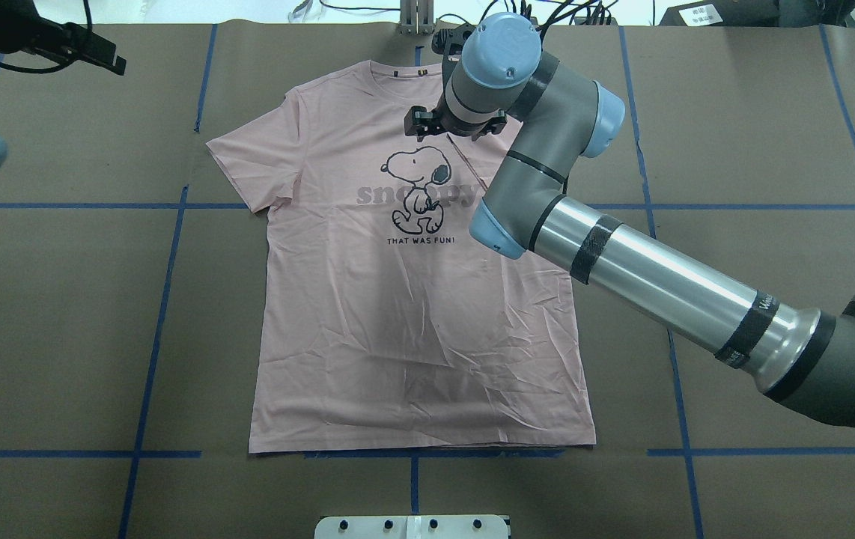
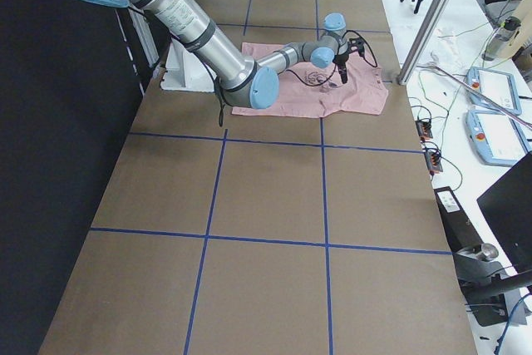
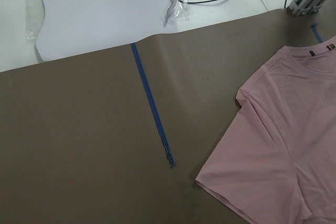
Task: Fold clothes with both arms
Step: 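Fold the sleeve inward over the shirt body with the right gripper, then reach the left gripper to the sleeve nearest it at the shoulder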
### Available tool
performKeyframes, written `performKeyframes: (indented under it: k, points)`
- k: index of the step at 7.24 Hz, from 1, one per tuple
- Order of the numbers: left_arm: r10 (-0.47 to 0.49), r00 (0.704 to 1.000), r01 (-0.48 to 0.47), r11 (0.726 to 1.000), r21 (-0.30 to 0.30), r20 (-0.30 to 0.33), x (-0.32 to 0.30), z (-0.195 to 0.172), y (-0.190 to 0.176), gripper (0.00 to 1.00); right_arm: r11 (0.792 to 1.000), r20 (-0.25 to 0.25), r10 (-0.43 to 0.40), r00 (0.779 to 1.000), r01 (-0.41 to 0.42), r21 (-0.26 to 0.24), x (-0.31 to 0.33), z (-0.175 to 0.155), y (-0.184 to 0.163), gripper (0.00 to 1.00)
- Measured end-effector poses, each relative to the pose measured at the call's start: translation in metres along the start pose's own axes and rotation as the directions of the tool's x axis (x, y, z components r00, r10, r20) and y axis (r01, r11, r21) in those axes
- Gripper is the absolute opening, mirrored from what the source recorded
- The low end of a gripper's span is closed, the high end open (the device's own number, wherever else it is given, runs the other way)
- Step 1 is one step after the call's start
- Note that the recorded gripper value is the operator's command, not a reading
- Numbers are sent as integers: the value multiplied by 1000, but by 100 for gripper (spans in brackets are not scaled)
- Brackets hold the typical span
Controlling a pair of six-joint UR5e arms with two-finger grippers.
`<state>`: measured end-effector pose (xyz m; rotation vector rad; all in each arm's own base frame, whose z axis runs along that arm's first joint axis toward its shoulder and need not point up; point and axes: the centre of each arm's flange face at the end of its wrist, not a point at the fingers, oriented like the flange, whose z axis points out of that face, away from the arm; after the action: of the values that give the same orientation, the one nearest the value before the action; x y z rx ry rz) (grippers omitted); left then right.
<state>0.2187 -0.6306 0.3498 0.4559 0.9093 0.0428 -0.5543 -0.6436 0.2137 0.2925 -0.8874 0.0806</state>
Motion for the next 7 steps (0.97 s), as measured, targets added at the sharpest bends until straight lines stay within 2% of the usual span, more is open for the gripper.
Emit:
performKeyframes:
  k: [2,3,4,5,6,7]
  points:
    - [-105,992,103,994,31,65,62,60,28,98,993,-114,79,990,-88,-79,3,-53,13,100]
    - [-142,986,136,989,66,90,70,89,35,95,989,-126,95,987,-108,-97,26,-77,27,100]
    - [-175,978,163,980,113,109,63,123,35,93,987,-110,106,988,-118,-113,56,-98,41,100]
    - [-188,975,169,973,154,115,52,155,38,86,986,-91,108,990,-119,-121,77,-113,52,100]
    - [-185,976,162,971,178,116,46,180,46,81,985,-80,108,991,-117,-124,91,-122,58,100]
    - [-180,976,156,970,185,121,46,197,52,71,986,-75,109,991,-118,-121,100,-129,61,100]
